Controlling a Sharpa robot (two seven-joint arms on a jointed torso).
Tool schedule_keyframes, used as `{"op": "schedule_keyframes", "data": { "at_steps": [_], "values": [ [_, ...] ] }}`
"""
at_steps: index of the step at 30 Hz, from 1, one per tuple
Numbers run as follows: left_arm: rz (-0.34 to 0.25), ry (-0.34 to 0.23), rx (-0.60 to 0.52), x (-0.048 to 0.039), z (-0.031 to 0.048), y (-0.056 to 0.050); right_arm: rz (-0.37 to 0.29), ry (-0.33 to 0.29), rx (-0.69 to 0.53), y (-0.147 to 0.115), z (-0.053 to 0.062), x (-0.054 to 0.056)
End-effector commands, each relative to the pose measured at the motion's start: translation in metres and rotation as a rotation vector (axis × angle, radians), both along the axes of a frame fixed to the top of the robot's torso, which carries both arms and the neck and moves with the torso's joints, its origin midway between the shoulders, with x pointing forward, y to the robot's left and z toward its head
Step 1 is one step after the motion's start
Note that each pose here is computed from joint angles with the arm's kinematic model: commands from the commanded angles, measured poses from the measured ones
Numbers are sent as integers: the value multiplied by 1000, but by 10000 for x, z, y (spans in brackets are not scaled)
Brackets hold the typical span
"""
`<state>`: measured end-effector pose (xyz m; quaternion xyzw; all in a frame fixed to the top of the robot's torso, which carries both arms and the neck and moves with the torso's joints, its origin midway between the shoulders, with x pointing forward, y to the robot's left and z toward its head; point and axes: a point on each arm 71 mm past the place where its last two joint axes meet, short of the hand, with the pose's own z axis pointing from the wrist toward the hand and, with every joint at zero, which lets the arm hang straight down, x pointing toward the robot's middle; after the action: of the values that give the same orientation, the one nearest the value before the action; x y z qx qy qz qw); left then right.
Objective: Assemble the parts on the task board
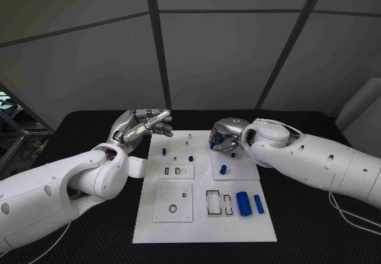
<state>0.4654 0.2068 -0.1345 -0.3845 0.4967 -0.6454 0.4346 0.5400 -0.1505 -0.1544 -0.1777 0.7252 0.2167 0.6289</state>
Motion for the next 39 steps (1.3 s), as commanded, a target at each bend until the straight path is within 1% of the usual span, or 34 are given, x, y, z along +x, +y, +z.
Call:
{"op": "schedule_keyframes", "data": {
  "at_steps": [1,10,14,19,24,31,39],
  "values": [
    [-14,-10,0,-6,21,-12,5,-34,19,14,41,-3],
    [-9,-9,3,3,17,9,2,-118,93,25,129,-22],
    [-7,-8,4,6,15,21,-2,-172,149,36,185,-27],
    [-2,-9,6,9,17,44,-4,-217,201,76,223,-7],
    [0,-10,7,18,15,52,-5,-225,222,198,223,59],
    [-2,-10,5,25,13,39,-12,-229,235,362,208,146],
    [-3,-10,4,39,13,23,-12,-206,224,527,171,206]
  ]
}}
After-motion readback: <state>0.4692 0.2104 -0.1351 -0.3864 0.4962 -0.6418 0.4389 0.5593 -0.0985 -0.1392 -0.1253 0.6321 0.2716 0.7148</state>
